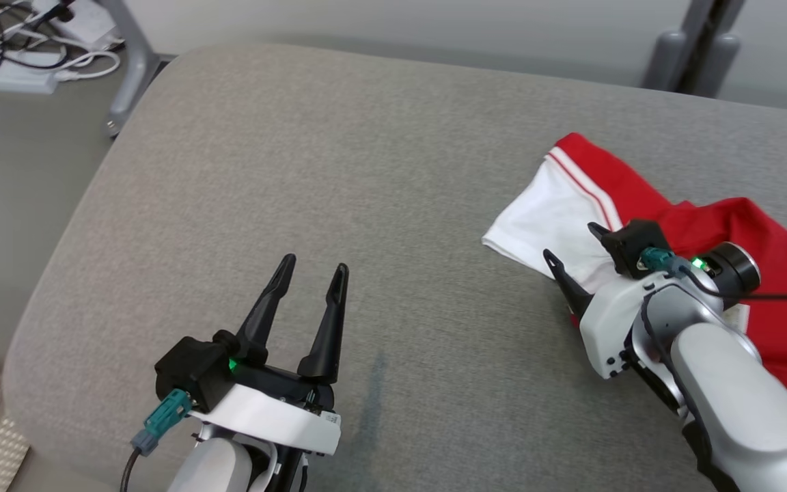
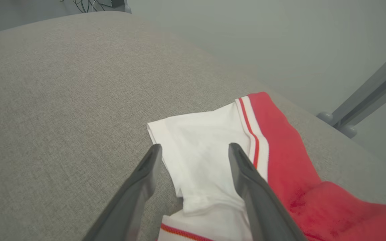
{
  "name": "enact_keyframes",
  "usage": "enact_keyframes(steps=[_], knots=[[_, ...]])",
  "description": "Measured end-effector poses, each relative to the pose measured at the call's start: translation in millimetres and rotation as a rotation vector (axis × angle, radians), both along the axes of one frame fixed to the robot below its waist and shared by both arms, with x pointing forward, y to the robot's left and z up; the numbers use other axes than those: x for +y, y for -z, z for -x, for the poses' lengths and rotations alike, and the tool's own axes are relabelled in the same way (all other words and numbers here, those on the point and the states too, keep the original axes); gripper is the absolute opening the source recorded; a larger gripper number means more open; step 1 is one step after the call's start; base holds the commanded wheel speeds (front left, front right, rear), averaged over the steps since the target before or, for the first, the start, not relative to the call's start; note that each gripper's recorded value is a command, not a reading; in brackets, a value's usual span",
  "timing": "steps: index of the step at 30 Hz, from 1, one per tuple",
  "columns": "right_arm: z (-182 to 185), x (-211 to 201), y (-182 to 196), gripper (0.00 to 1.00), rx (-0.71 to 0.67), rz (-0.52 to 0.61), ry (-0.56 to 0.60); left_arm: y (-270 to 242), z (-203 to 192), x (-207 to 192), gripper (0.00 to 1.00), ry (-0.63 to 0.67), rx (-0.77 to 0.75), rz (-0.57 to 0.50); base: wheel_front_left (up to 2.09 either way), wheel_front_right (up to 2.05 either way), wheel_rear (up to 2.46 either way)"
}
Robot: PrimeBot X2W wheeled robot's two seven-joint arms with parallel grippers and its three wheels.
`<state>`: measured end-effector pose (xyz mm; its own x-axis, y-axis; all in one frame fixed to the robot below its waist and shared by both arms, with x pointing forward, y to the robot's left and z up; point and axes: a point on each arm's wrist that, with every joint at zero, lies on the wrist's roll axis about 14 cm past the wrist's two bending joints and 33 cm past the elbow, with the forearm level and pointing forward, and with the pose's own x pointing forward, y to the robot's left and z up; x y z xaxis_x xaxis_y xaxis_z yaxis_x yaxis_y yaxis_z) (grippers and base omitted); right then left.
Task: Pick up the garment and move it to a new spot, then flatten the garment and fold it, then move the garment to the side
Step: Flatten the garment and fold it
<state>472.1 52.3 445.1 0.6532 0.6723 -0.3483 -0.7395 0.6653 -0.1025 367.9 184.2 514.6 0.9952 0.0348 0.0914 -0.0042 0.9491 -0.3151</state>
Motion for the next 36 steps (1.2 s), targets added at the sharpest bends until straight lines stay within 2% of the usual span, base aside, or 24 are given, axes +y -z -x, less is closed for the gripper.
enact_keyframes(steps=[11,16,17,18,19,23,26,32,36], knots=[[-16.9,24.8,55.4,1.0,0.14,0.169,-0.09,6.7,6.2,16.7,1.0,-0.072,0.037,0.016,0.0,0.0,0.0],[-20.2,27.4,69.9,1.0,0.187,0.201,-0.098,10.6,7.6,18.8,1.0,-0.085,0.053,0.017,0.0,0.0,0.0],[-20.3,27.0,72.5,0.84,0.201,0.203,-0.095,10.6,7.3,18.8,1.0,-0.085,0.053,0.017,0.0,0.0,0.0],[-20.6,27.1,73.7,0.14,0.208,0.204,-0.094,10.4,6.9,19.1,1.0,-0.086,0.053,0.016,0.0,0.0,0.0],[-21.0,27.6,73.6,0.0,0.207,0.204,-0.097,9.9,6.4,19.0,1.0,-0.085,0.051,0.016,0.0,0.0,0.0],[-21.4,37.1,63.4,0.0,0.176,0.146,-0.113,9.4,4.4,18.3,1.0,-0.084,0.05,0.015,0.0,0.0,0.0],[-16.7,54.1,42.9,0.0,0.148,0.057,-0.137,7.6,2.3,15.4,1.0,-0.073,0.043,0.013,0.0,0.0,0.0],[8.4,105.1,-30.0,0.0,0.09,-0.186,-0.244,1.3,-0.5,5.7,1.0,-0.037,0.019,0.01,0.0,0.0,0.0],[17.9,122.9,-87.6,0.0,0.074,-0.355,-0.292,-3.1,-2.6,-2.8,1.0,-0.01,0.003,0.014,0.0,0.0,0.0]])
